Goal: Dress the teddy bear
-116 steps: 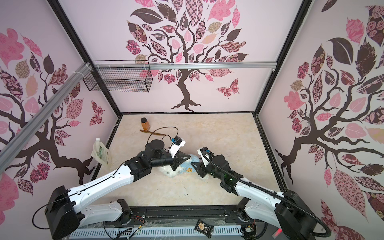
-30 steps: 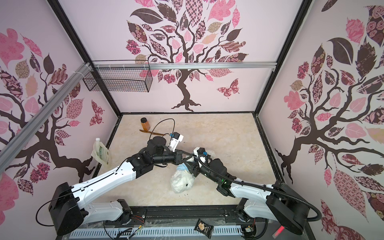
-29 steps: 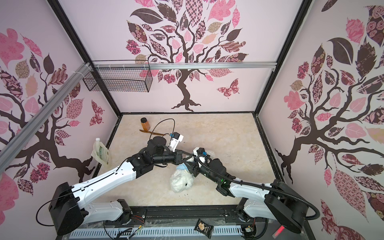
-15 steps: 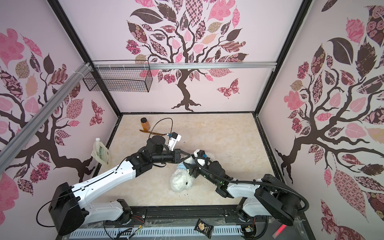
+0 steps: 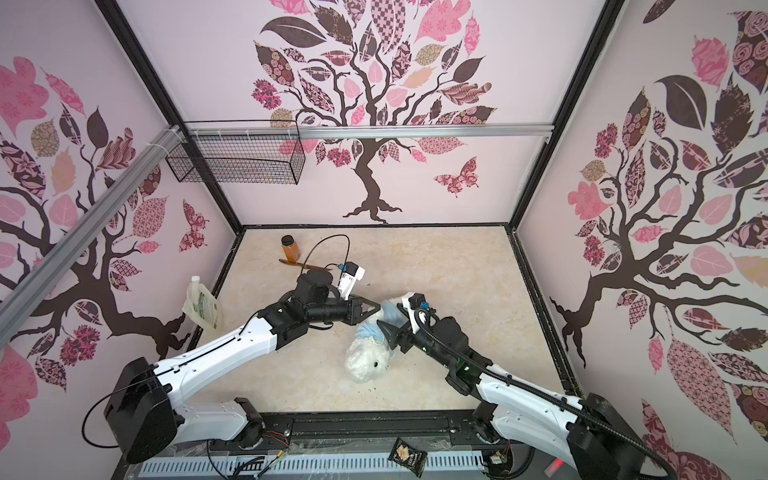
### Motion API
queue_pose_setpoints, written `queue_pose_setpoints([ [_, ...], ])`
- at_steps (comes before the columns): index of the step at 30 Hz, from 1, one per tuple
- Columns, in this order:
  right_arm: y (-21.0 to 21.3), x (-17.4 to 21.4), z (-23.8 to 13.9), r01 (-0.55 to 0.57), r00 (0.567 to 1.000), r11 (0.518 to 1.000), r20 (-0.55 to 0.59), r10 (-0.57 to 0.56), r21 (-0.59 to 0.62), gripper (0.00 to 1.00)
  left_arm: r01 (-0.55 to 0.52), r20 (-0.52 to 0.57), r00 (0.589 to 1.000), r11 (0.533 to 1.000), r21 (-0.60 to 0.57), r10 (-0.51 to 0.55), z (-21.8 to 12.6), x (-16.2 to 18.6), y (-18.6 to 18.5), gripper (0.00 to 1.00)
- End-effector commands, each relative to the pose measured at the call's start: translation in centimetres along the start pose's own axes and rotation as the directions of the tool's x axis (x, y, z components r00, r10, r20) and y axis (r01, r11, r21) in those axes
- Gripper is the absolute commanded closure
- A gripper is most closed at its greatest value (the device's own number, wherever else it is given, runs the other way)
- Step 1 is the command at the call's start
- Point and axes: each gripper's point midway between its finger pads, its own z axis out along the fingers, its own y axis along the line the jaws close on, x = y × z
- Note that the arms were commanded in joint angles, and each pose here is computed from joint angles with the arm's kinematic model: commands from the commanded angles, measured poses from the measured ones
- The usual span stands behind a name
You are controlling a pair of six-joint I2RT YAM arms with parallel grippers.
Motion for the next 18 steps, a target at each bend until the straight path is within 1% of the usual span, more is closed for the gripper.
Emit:
queue_pose_setpoints([
  [1, -0.6, -1.2, -0.7, -0.012, 1.000, 1.000, 0.002, 0.012, 0.025, 0.16, -0.104, 0.068, 0.993, 0.994, 0.036, 0.101, -0.1, -2.6, -1.2, 1.00],
  [3, -1.2, -1.2, -1.0, 0.015, 1.000, 0.998, -0.003, -0.014, 0.066, 0.16, -0.148, 0.075, 0.986, 0.989, 0.001, 0.147, -0.2, -3.6, -0.8, 1.00],
  [5, -2.0, -1.3, -1.1, 0.032, 0.999, 0.993, -0.012, -0.031, 0.112, 0.15, -0.223, 0.064, 0.971, 0.970, -0.097, 0.229, -0.5, -4.6, 0.2, 1.00],
  [7, -3.0, -1.5, -1.2, 0.040, 0.999, 0.984, -0.022, -0.036, 0.171, 0.15, -0.318, 0.033, 0.943, 0.923, -0.215, 0.333, -1.2, -5.7, 1.4, 1.00],
  [8, -3.5, -1.6, -1.3, 0.039, 0.999, 0.978, -0.027, -0.035, 0.205, 0.15, -0.349, 0.018, 0.930, 0.899, -0.266, 0.367, -1.5, -6.2, 2.1, 1.00],
  [9, -4.1, -1.7, -1.4, 0.040, 0.999, 0.970, -0.030, -0.034, 0.238, 0.15, -0.389, 0.000, 0.912, 0.863, -0.321, 0.411, -2.0, -6.7, 2.7, 1.00],
  [11, -5.1, -2.1, -1.6, 0.041, 0.999, 0.957, -0.032, -0.033, 0.288, 0.15, -0.445, -0.038, 0.882, 0.807, -0.389, 0.469, -2.6, -7.1, 3.5, 1.00],
  [13, -6.1, -2.5, -1.9, 0.028, 0.999, 0.943, -0.030, -0.019, 0.331, 0.14, -0.503, -0.066, 0.850, 0.768, -0.396, 0.522, -2.6, -6.8, 3.2, 1.00],
  [16, -8.4, -3.3, -2.6, -0.022, 0.999, 0.913, -0.012, 0.030, 0.408, 0.14, -0.601, -0.102, 0.789, 0.726, -0.335, 0.606, -1.0, -4.3, 1.9, 1.00],
  [18, -10.4, -3.6, -3.4, -0.070, 0.997, 0.884, 0.005, 0.076, 0.463, 0.13, -0.632, -0.115, 0.769, 0.723, -0.278, 0.628, 0.5, -1.9, 1.2, 1.00],
])
